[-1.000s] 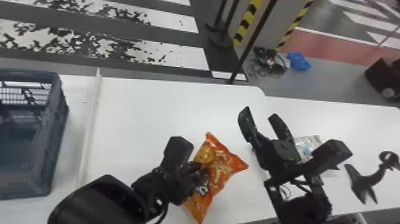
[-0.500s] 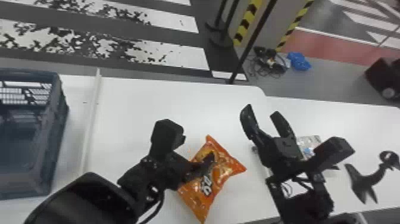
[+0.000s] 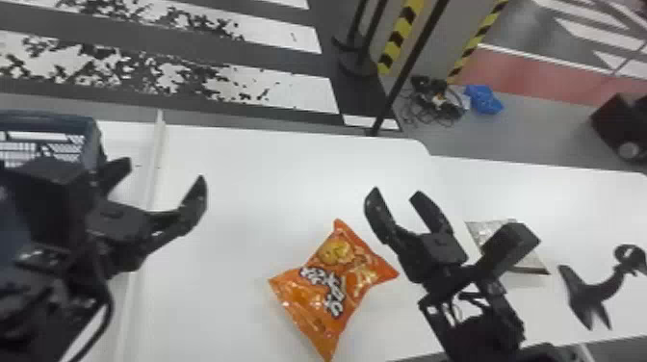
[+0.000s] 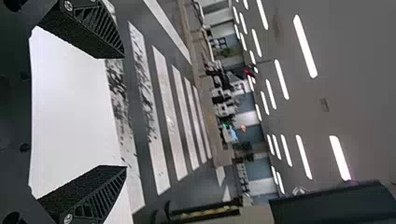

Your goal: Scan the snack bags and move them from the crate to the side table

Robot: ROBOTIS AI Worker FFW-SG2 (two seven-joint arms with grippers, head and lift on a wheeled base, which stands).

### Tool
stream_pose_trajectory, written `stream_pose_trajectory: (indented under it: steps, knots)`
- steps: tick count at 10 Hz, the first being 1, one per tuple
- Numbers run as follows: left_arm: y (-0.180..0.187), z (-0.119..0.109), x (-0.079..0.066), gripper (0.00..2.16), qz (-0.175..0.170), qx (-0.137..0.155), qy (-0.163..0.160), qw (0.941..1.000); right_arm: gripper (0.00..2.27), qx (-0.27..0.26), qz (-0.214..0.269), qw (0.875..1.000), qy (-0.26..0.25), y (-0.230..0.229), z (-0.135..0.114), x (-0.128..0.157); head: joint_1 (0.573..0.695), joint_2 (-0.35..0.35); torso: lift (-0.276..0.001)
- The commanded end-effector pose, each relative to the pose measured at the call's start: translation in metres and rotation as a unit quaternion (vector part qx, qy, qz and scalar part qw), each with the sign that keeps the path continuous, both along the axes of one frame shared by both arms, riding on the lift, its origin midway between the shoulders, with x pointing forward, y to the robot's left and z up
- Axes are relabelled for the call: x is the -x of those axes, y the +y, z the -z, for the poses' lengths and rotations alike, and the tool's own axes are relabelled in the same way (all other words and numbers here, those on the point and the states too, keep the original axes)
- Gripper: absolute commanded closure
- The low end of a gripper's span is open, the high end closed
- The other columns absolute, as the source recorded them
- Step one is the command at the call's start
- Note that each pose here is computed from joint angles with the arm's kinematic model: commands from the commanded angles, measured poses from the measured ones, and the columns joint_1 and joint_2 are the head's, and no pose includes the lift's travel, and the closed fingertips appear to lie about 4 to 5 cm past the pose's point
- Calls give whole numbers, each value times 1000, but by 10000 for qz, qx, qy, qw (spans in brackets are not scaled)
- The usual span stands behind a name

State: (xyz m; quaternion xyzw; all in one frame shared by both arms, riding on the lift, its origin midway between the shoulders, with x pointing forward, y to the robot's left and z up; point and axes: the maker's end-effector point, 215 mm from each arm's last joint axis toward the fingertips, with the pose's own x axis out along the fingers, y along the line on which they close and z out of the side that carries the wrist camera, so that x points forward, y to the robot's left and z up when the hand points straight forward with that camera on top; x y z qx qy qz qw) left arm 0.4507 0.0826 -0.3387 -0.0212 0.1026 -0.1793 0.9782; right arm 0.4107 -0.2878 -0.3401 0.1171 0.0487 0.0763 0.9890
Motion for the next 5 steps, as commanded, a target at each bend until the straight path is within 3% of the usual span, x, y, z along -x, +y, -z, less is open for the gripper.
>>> stream_pose_trajectory:
  steps: [1, 3, 4, 5]
  knots:
    - [78, -17, 2, 66, -561, -118, -243, 9981, 76, -3, -492, 9983, 298, 14, 26, 10, 695, -299, -87]
    - [125, -36, 12, 66, -792, -146, -512, 9954, 83, 140, -878, 9948, 494, 30, 40, 23, 695, -132, -87]
    - [133, -40, 17, 66, -786, -138, -598, 9950, 90, 220, -1087, 9897, 902, 41, 61, 34, 695, -90, -87]
    - [141, -39, 22, 66, -810, -139, -592, 9949, 107, 308, -1255, 9866, 995, 54, 69, 45, 695, -74, -87]
